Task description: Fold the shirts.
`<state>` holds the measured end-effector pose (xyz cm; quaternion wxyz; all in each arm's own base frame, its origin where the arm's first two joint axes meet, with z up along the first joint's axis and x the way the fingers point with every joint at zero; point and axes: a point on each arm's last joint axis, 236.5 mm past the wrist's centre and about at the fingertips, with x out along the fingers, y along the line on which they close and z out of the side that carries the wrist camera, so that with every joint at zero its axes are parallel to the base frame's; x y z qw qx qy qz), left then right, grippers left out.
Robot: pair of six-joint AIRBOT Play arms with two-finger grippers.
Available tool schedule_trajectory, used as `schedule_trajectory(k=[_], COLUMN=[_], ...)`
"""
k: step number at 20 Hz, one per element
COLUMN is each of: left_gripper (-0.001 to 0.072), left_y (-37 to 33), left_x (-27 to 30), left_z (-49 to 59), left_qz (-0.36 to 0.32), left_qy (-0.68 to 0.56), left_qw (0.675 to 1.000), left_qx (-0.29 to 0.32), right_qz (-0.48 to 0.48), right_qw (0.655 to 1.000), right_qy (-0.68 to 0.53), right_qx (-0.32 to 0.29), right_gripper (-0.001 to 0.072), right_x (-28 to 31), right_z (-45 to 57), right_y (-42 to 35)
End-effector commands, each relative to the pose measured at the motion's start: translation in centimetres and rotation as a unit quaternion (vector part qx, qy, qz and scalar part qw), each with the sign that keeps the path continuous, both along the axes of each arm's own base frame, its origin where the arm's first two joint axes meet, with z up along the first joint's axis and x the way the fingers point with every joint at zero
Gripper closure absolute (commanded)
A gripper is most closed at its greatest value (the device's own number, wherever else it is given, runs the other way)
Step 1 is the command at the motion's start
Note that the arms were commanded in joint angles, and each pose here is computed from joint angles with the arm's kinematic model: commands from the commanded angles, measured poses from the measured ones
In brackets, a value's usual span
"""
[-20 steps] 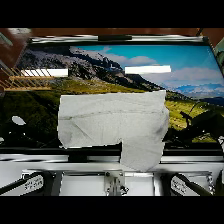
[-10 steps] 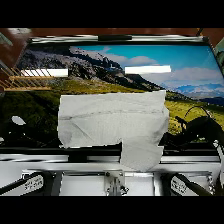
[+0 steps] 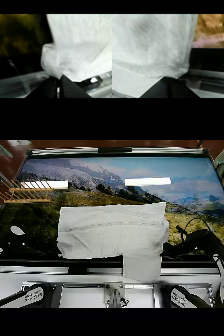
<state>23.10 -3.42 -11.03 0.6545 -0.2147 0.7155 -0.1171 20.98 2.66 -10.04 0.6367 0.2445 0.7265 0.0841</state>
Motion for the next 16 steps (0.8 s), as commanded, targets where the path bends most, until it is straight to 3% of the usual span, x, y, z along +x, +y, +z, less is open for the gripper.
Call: schedule_trajectory(k=[1, 8, 11, 16], left_gripper=[0.0676, 0.0678, 0.0677, 0.0676], left_y=[-1.1, 1.8, 2.9, 1.9], left_x=[3.9, 14.2, 17.8, 22.3], left_z=[3.7, 10.6, 11.3, 10.8], left_qz=[-0.025, 0.018, 0.044, 0.056], left_qy=[-0.069, -0.186, -0.190, -0.190], left_qw=[0.996, 0.982, 0.981, 0.980], left_qx=[-0.041, -0.004, -0.004, -0.032], right_qz=[0.014, 0.032, 0.033, 0.015], right_qw=[0.996, 0.964, 0.954, 0.954], right_qy=[-0.083, -0.261, -0.294, -0.295], right_qx=[0.015, -0.034, -0.044, -0.056], right_gripper=[0.0639, 0.0640, 0.0640, 0.0640], right_x=[4.1, 17.2, 22.9, 27.2], right_z=[4.5, 12.5, 13.5, 12.3], right_y=[0.3, -0.3, 0.4, -1.1])
